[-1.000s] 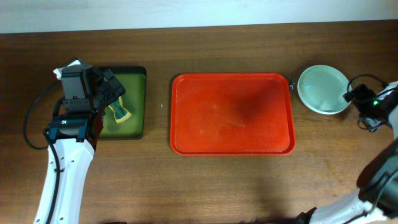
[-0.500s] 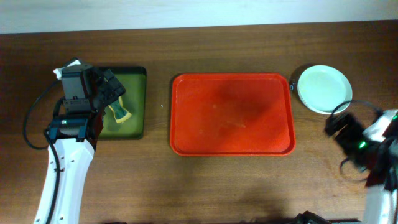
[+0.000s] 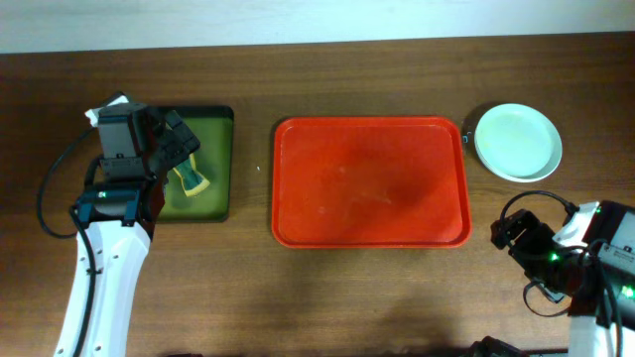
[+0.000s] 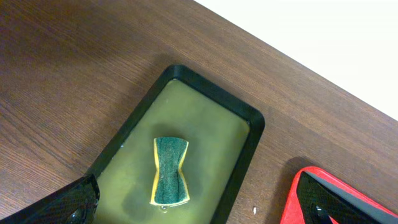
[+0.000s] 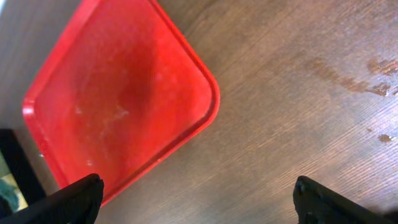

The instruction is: Clean dirty plates on tray and stack at the side

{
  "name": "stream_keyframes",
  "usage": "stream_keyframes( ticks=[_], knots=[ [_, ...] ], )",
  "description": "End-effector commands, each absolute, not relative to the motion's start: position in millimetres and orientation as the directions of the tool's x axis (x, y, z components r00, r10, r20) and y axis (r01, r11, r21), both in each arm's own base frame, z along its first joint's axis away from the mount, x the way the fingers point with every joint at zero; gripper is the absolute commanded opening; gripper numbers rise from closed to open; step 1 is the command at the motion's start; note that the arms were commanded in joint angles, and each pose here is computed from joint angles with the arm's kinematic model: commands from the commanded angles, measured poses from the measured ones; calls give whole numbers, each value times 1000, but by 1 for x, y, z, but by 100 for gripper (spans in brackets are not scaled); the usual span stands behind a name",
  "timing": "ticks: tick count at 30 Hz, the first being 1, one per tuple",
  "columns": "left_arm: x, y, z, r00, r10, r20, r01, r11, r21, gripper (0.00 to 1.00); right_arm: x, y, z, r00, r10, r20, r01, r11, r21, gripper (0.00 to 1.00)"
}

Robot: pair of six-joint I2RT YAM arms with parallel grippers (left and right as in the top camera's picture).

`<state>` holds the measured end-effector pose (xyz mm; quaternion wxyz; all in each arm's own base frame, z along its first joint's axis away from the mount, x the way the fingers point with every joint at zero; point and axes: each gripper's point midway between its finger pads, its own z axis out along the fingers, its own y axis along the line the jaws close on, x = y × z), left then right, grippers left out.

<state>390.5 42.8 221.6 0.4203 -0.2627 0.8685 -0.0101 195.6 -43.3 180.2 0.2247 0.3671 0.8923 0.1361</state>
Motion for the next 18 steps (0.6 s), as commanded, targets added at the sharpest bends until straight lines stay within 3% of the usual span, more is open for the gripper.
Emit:
stream_keyframes(
  ticks=[1,3,5,9,16,18],
  knots=[
    [392,44,226,-503,-459,-732,-442,865,-239,99,203,-32,178,-690,637,-343,513,765,389,98],
    [392,44,226,-503,-459,-732,-442,865,-239,99,217,-13,191,-714,546,-439,385,829,405,98],
    [392,44,226,-503,-459,-732,-442,865,-239,99,227,17,212,-712,358,-603,138,915,380,98],
    [392,44,226,-503,-459,-732,-442,865,-239,99,219,59,235,-590,110,-800,-192,943,271,98],
    [392,44,226,-503,-459,-732,-442,865,-239,100,209,60,219,-502,106,-858,-226,942,248,98],
    [392,44,226,-503,-459,-732,-442,865,-239,99,214,61,218,-426,112,-898,-246,940,235,98]
  ],
)
